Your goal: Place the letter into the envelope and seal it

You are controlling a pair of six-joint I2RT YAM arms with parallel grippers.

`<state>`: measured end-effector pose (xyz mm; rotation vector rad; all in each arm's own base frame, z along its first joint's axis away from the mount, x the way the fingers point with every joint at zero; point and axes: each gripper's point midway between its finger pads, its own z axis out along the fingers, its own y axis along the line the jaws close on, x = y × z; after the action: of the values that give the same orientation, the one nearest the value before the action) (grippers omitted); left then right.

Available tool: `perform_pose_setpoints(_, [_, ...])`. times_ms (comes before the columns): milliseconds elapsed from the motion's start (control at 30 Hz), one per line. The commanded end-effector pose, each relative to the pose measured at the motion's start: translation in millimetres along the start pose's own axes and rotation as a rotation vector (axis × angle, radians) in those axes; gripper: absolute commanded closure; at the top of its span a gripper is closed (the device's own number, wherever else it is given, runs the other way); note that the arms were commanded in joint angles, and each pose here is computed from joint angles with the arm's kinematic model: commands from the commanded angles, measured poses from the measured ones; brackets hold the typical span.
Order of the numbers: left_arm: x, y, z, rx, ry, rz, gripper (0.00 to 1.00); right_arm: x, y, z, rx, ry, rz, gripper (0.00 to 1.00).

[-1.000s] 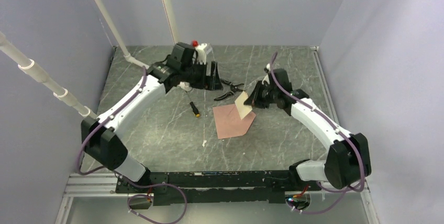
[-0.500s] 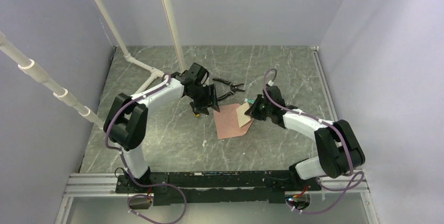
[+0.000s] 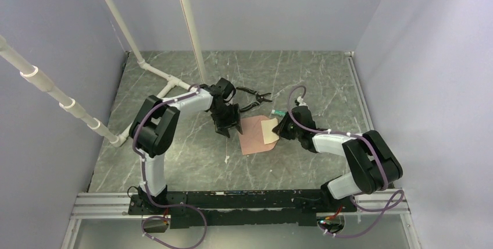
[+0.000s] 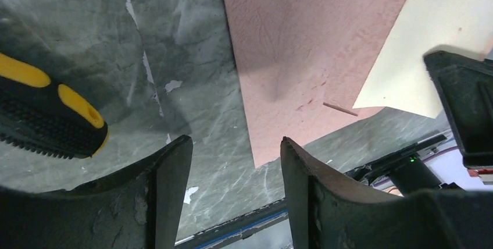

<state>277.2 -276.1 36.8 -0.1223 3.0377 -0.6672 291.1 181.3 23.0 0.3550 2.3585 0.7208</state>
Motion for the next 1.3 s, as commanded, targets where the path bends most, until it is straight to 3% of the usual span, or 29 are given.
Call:
perform_pose_setpoints(0, [10, -6, 5, -0.008, 0.052, 0.023, 0.38, -12, 15, 5, -0.061, -0.073, -0.054, 1.0])
perform_pose_setpoints(400, [13, -14, 19, 0.059, 0.084, 0.024, 0.42, 17, 42, 16, -0.095, -0.009, -0.094, 1.0])
perform_pose_setpoints(433, [-29, -67, -15, 0.162, -0.036, 0.087, 0.42, 19, 45, 17, -0.104, -0.005, -0.096, 1.0])
perform_pose_setpoints(467, [11, -17, 16, 0.06, 0.085, 0.024, 0.43, 19, 49, 18, -0.113, -0.001, -0.097, 1.0])
perform_pose_setpoints(500, [16, -11, 20, 0.05, 0.1, 0.019, 0.43, 19, 53, 18, -0.125, 0.003, -0.098, 1.0])
perform_pose_setpoints(1167, [20, -7, 21, 0.044, 0.109, 0.005, 0.58, 41, 91, 43, -0.162, 0.057, -0.001, 1.0])
perform_pose_setpoints(1267, [19, -2, 22, 0.014, 0.099, 0.0, 0.58, 36, 75, 38, -0.009, 0.062, 0.044, 0.86])
